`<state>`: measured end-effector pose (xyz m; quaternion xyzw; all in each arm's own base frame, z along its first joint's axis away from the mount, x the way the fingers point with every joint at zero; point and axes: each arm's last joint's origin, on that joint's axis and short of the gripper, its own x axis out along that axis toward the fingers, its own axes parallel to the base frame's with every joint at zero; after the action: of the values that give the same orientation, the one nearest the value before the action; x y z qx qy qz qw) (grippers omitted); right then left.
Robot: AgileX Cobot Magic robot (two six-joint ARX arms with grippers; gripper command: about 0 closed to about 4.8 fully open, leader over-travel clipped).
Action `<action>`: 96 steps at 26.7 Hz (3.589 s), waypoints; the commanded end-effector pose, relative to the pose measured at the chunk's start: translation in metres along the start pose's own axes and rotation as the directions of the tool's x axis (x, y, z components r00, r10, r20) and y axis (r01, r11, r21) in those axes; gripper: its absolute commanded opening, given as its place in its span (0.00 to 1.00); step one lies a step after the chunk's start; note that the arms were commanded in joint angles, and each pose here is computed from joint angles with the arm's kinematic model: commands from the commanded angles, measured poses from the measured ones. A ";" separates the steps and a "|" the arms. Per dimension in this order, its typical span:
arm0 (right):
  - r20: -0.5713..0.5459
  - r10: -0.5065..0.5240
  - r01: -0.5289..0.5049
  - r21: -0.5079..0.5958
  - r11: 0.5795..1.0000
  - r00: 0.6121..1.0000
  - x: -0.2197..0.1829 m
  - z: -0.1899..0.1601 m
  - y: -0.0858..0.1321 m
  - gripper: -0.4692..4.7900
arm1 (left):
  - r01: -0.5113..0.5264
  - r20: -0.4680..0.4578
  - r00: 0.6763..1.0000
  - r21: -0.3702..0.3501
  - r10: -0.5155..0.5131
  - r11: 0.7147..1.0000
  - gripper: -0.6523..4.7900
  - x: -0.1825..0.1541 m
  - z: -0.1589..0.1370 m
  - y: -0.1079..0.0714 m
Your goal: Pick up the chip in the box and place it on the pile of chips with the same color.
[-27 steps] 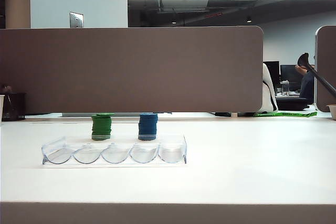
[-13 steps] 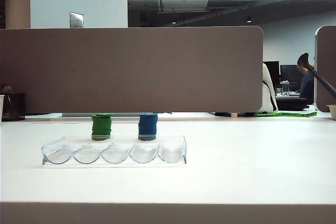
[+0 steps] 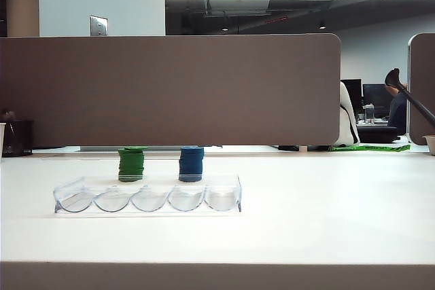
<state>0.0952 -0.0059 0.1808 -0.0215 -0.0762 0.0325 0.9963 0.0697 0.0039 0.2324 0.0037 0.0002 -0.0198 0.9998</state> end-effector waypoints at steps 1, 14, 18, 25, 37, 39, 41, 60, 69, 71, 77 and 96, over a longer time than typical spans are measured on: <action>0.018 0.003 -0.003 -0.001 1.000 1.000 0.000 0.003 0.000 0.08 | -0.005 -0.016 1.000 -0.004 0.005 1.000 0.11 0.005 -0.011 0.001; 0.026 0.023 -0.023 -0.003 1.000 0.999 0.000 0.004 0.001 0.08 | -0.008 -0.034 0.999 -0.009 0.008 1.000 0.11 0.016 -0.037 0.003; 0.026 0.024 -0.023 -0.003 1.000 0.999 0.000 0.004 0.001 0.08 | -0.012 -0.064 0.998 -0.014 0.011 1.000 0.11 0.019 -0.047 0.003; 0.026 0.042 -0.042 -0.004 0.999 0.999 0.000 0.004 0.001 0.08 | -0.023 -0.099 0.995 -0.023 0.020 0.999 0.11 0.023 -0.062 0.004; 0.025 0.049 -0.049 -0.004 0.999 0.998 0.000 0.004 0.002 0.08 | 0.000 -0.123 0.992 0.013 0.001 1.000 0.11 0.027 -0.079 -0.008; 0.024 0.049 -0.049 -0.004 0.999 0.998 0.000 0.003 0.002 0.08 | 0.008 -0.116 0.993 0.027 -0.005 1.000 0.11 0.027 -0.078 -0.010; 0.024 0.050 -0.050 -0.004 0.999 0.998 0.000 0.003 0.002 0.08 | -0.010 -0.108 0.994 0.038 0.014 0.999 0.11 0.027 -0.077 -0.012; -0.058 0.086 -0.085 0.018 0.996 0.995 0.000 -0.005 0.003 0.08 | 0.013 0.034 0.999 0.070 -0.016 0.997 0.11 0.028 -0.064 -0.014; -0.049 0.094 -0.092 0.037 0.995 0.994 0.000 -0.004 0.003 0.08 | 0.092 0.046 0.994 0.075 -0.096 0.993 0.11 0.028 -0.062 -0.016; -0.048 0.093 -0.091 0.040 0.995 0.994 0.000 -0.004 0.003 0.08 | 0.111 0.040 0.993 0.076 -0.114 0.991 0.11 0.028 -0.063 -0.017; -0.048 0.089 -0.087 0.042 0.995 0.995 0.000 -0.004 0.003 0.08 | 0.128 0.023 0.991 0.077 -0.130 0.989 0.11 0.028 -0.065 -0.017; -0.046 0.086 -0.085 0.034 0.996 0.995 0.000 -0.004 0.003 0.08 | 0.072 0.017 0.997 0.090 -0.073 0.993 0.11 0.028 -0.065 -0.016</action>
<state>0.0959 -0.0033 0.1734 -0.0060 -0.0375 0.0758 0.9964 0.0969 -0.0125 0.1651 0.0468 -0.0046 -0.0599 0.9971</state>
